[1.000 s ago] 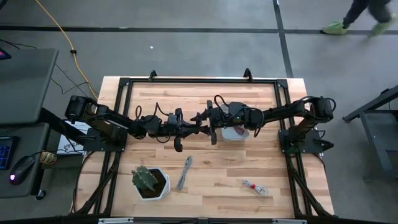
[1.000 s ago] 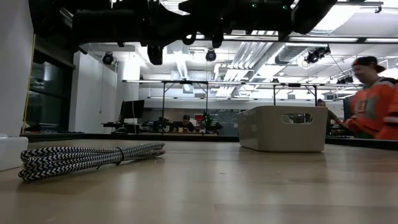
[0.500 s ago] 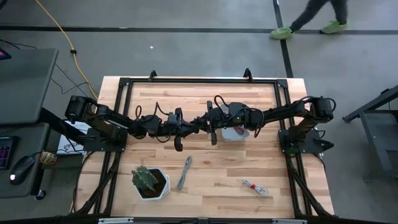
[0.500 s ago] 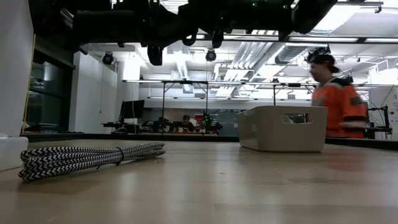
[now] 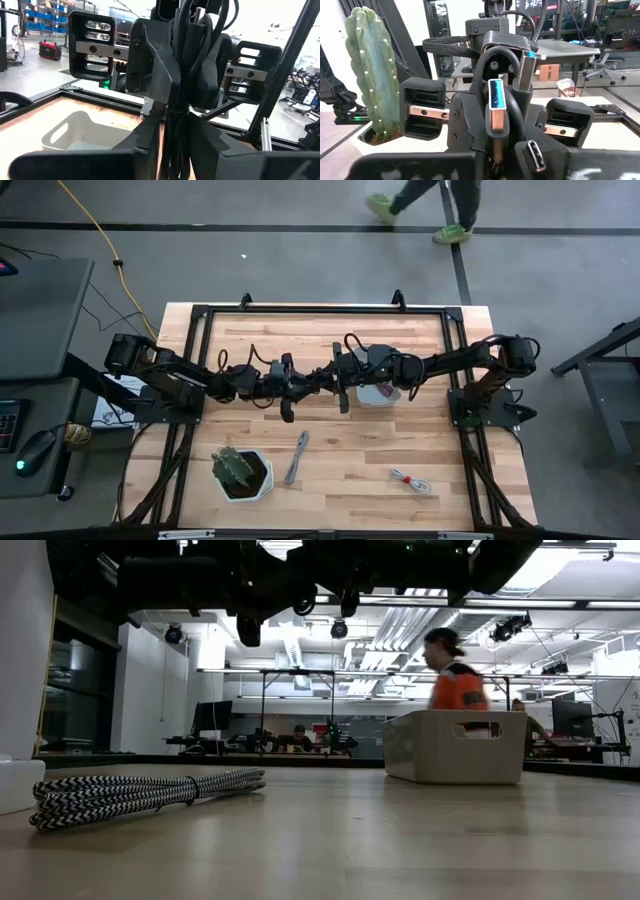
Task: Pick and place USB-C Cables
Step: Put the black charger cable into the gray bin
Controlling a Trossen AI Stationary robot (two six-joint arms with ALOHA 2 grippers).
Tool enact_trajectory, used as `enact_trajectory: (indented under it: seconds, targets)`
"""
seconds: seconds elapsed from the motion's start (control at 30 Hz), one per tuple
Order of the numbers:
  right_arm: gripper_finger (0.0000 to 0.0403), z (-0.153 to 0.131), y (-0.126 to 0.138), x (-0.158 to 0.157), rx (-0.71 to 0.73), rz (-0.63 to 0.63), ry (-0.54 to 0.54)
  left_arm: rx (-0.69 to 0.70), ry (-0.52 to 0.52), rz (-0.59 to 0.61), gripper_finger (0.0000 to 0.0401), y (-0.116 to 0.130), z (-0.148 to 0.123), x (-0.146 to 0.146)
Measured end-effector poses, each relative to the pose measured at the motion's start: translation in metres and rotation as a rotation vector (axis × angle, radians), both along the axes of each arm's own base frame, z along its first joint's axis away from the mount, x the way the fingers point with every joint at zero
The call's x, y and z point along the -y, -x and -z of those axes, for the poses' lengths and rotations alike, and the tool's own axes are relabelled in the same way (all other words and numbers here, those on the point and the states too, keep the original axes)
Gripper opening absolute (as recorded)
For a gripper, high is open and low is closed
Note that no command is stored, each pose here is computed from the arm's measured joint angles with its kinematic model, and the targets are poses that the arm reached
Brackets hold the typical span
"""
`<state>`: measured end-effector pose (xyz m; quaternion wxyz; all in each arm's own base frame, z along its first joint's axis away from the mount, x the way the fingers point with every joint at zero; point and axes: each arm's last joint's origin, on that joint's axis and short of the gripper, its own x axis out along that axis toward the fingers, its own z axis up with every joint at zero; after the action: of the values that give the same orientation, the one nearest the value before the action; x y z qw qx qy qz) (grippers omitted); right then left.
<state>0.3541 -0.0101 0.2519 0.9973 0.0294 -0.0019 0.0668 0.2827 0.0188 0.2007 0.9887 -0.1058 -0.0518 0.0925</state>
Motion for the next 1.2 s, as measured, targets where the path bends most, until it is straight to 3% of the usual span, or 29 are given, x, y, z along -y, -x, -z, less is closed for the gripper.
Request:
enact_trajectory:
  seconds: [0.2,0.67,1.2]
  targets:
    - [0.0029,0.0,0.0,0.0,-0.002,-0.001,0.0,-0.001,0.001,-0.002,0.0108,0.0,0.0,0.0]
    - [0.0029,0.0,0.0,0.0,-0.005,0.001,-0.001,-0.012,0.022,0.043,0.0255,0.0,0.002,0.002]
    - [0.0029,-0.011,0.013,0.0,-0.076,0.005,0.036,-0.052,0.007,0.041,0.0264,0.004,-0.003,0.002]
